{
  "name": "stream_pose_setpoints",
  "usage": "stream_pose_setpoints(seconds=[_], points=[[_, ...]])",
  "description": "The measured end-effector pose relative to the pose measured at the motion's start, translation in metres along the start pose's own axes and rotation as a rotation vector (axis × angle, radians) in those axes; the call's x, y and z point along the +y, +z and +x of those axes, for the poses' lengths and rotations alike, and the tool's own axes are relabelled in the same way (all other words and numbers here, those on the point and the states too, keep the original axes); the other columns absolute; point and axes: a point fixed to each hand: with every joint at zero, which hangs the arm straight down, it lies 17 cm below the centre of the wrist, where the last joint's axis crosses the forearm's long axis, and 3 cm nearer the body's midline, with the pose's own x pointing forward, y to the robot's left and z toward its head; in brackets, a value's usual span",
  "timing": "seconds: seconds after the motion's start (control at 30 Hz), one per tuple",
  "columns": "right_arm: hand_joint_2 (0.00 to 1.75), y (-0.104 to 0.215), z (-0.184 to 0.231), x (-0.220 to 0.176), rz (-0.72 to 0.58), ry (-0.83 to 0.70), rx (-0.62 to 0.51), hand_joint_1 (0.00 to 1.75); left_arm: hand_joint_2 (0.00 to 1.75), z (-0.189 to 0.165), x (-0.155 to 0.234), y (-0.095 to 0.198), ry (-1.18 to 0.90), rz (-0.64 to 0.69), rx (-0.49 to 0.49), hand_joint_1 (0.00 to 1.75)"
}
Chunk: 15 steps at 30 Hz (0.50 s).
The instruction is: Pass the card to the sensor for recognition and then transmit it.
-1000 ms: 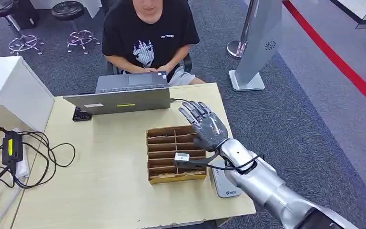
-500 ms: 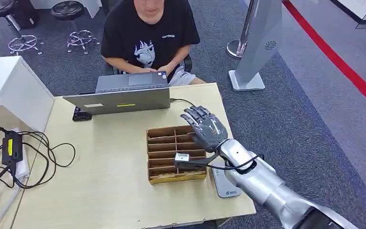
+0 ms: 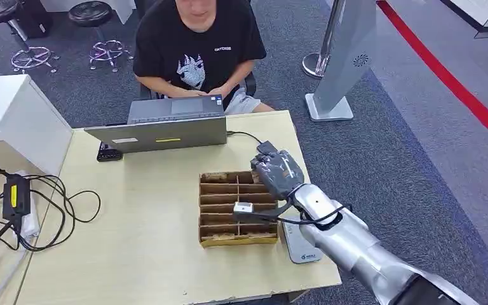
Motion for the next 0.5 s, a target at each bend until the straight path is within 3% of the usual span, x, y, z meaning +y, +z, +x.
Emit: stream_pose_setpoints(seconds=[0.4, 0.5], points=[[1.75, -0.003, 0.000, -0.013, -0.051, 0.007, -0.002, 1.73, 1.75, 0.000, 0.000, 0.000, 0.000, 0.000, 0.000, 0.00], [1.75, -0.007, 0.000, -0.025, -0.083, 0.006, -0.001, 1.64, 1.75, 0.000, 0.000, 0.000, 0.000, 0.000, 0.000, 0.00]])
